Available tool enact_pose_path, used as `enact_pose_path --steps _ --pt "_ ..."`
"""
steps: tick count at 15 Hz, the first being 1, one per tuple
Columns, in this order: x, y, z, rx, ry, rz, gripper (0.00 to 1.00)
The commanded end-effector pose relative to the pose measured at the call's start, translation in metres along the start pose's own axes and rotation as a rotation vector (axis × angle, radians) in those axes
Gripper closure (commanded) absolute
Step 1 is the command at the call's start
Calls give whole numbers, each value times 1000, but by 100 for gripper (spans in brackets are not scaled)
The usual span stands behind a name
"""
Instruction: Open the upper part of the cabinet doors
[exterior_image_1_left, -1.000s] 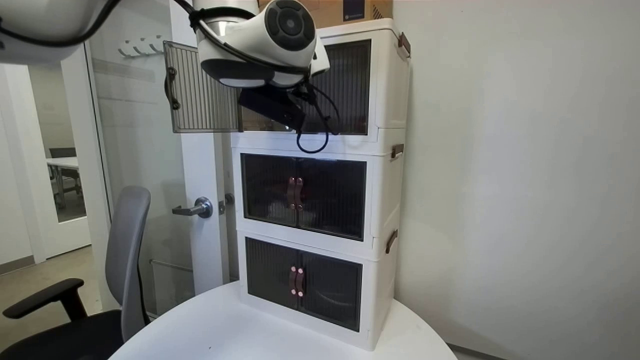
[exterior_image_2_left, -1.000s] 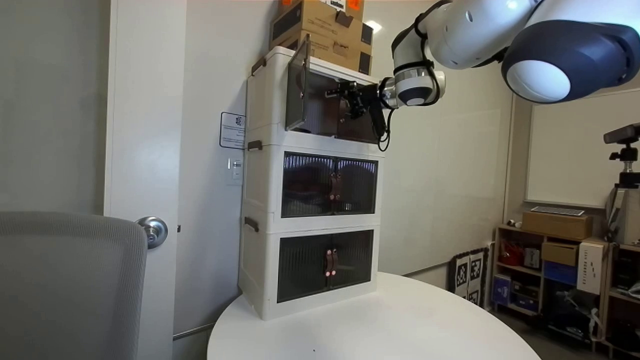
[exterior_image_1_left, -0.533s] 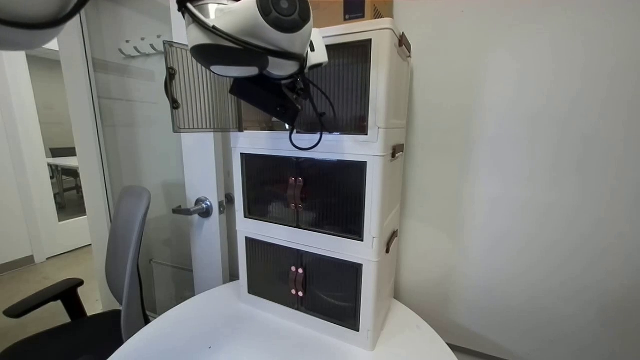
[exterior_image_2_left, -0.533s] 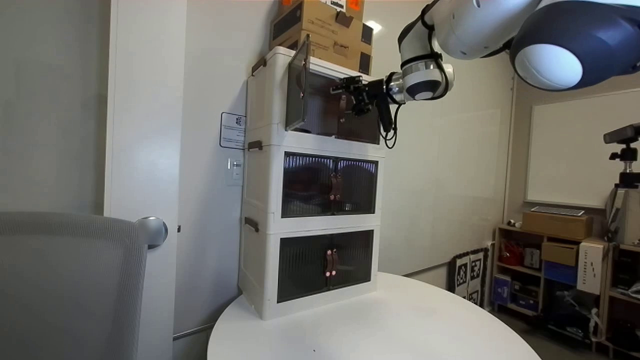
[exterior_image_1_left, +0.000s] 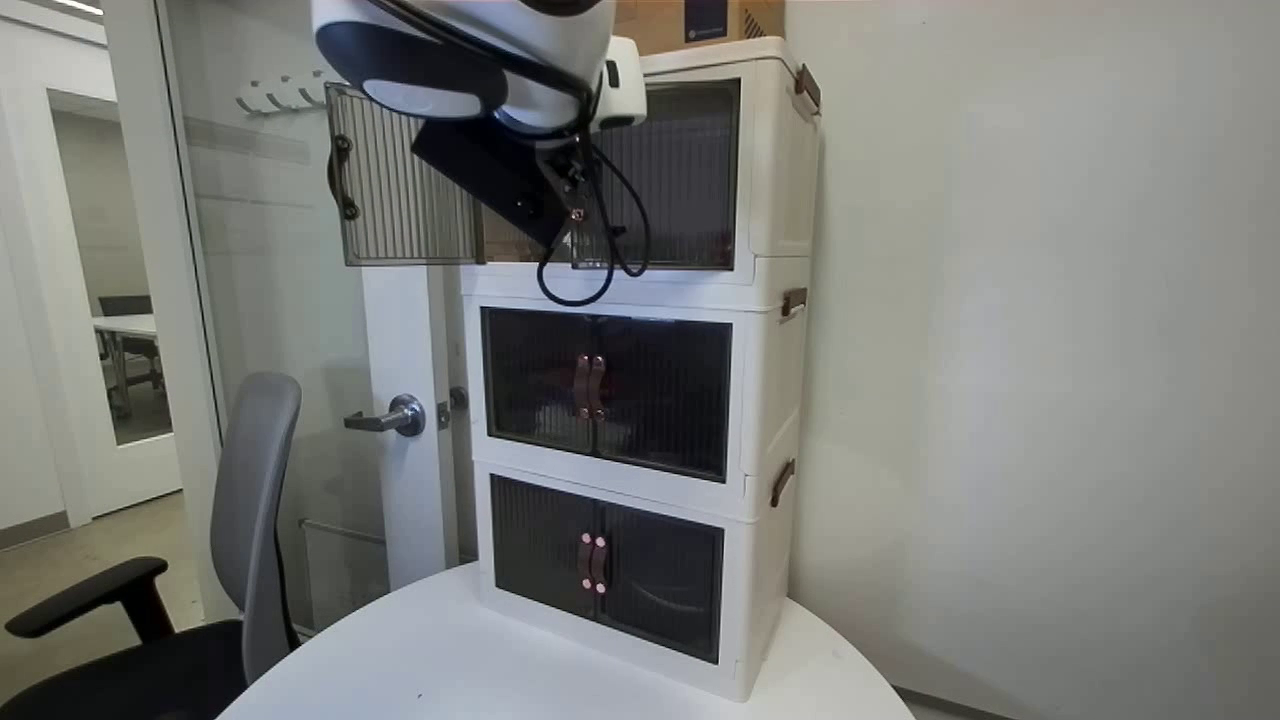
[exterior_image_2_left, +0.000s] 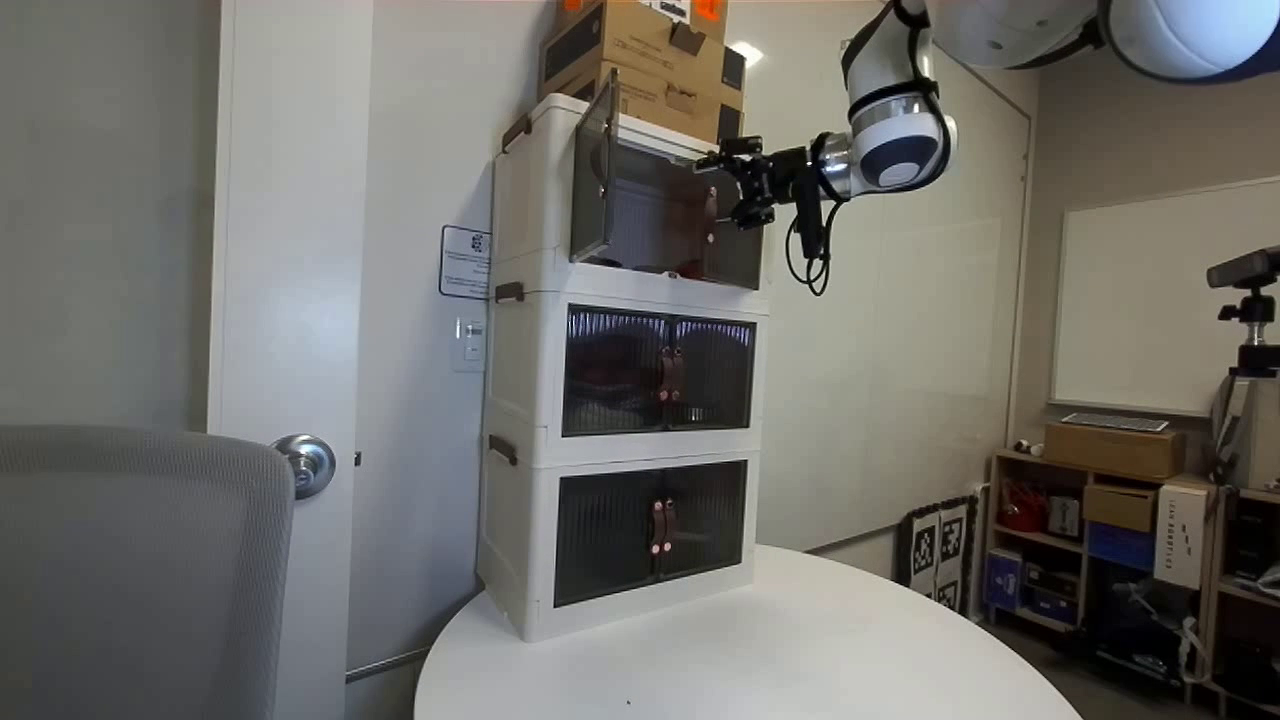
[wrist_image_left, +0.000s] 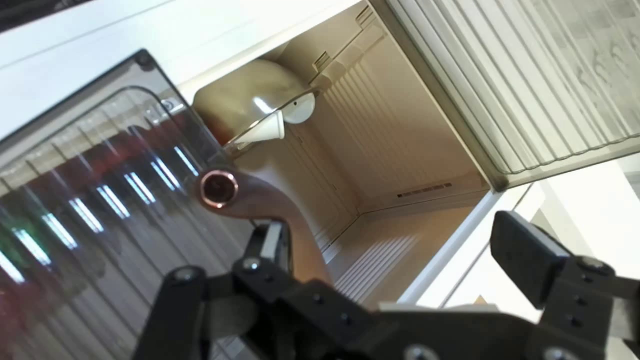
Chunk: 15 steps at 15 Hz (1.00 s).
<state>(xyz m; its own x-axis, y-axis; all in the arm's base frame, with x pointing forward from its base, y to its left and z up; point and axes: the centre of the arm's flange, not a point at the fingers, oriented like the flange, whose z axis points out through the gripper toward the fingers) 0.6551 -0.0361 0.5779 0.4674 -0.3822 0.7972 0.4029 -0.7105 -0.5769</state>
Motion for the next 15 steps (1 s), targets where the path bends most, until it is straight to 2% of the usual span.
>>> enact_pose_path --steps 1,3,4,11,14,15 --pt "-29 -27 -16 33 -82 49 0" --pt "-19 -16 -40 -134 -1 -59 0" --pt "-12 -12 -52 -184 46 -88 0" --pt "19 -6 -110 -448 249 -318 0" --pt "40 -16 -128 -596 300 -395 0" --pt "56 -27 -135 -642 281 -425 0"
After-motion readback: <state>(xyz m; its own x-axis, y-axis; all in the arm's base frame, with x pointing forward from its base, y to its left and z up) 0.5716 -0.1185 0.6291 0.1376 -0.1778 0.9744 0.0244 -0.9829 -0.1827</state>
